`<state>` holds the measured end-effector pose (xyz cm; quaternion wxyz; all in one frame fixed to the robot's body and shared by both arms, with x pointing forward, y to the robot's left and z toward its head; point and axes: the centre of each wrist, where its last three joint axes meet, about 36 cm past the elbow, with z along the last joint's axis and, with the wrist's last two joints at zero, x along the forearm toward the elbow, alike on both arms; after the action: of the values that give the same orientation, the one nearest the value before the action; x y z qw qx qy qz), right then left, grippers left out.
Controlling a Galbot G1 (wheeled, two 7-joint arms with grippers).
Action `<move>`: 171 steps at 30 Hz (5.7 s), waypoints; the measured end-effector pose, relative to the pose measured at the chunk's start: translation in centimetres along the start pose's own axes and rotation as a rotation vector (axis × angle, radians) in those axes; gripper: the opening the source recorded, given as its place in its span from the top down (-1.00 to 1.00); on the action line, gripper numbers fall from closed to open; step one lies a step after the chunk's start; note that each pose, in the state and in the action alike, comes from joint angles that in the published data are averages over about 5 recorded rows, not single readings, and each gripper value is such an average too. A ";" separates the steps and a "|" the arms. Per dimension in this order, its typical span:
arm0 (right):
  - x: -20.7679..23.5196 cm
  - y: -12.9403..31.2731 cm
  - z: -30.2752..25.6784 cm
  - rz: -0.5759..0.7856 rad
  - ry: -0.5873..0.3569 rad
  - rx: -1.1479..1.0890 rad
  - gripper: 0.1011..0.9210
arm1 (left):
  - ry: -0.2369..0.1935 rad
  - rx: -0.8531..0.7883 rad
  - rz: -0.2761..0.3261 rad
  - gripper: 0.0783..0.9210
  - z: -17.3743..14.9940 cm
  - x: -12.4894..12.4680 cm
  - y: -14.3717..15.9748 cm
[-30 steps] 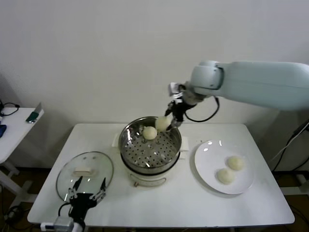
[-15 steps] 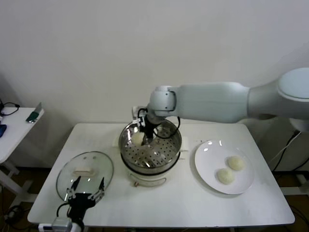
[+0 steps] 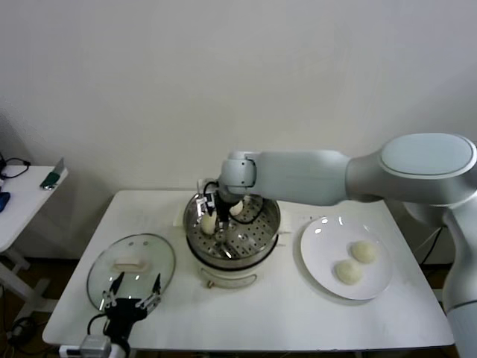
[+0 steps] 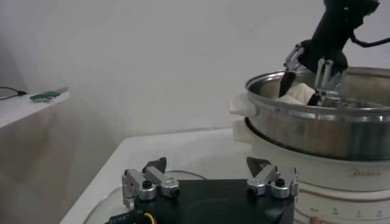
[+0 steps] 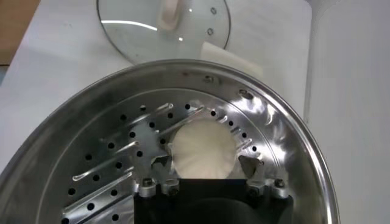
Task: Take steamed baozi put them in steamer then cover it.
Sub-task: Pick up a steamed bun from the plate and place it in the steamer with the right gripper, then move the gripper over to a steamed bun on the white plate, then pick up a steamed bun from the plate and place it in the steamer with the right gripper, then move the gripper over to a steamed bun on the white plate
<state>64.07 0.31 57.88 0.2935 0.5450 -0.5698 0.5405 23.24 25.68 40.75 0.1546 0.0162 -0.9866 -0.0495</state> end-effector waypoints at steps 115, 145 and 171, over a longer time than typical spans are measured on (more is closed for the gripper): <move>12.2 4.3 0.6 -0.150 0.050 1.047 -0.41 | -0.001 -0.026 0.016 -0.77 -0.4 0.4 -0.8; 4.5 3.4 -1.2 -0.202 0.050 1.141 -0.76 | -0.001 -0.023 0.009 -0.77 -0.3 0.5 -0.4; 15.5 6.1 35.9 -0.107 0.234 0.028 -0.76 | -0.009 -0.021 0.021 -0.77 -0.6 0.0 -0.9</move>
<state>63.89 -39.03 61.63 0.3789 0.5119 -0.4942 0.5917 23.43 24.75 41.24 0.1508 0.0039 -0.9868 -0.0583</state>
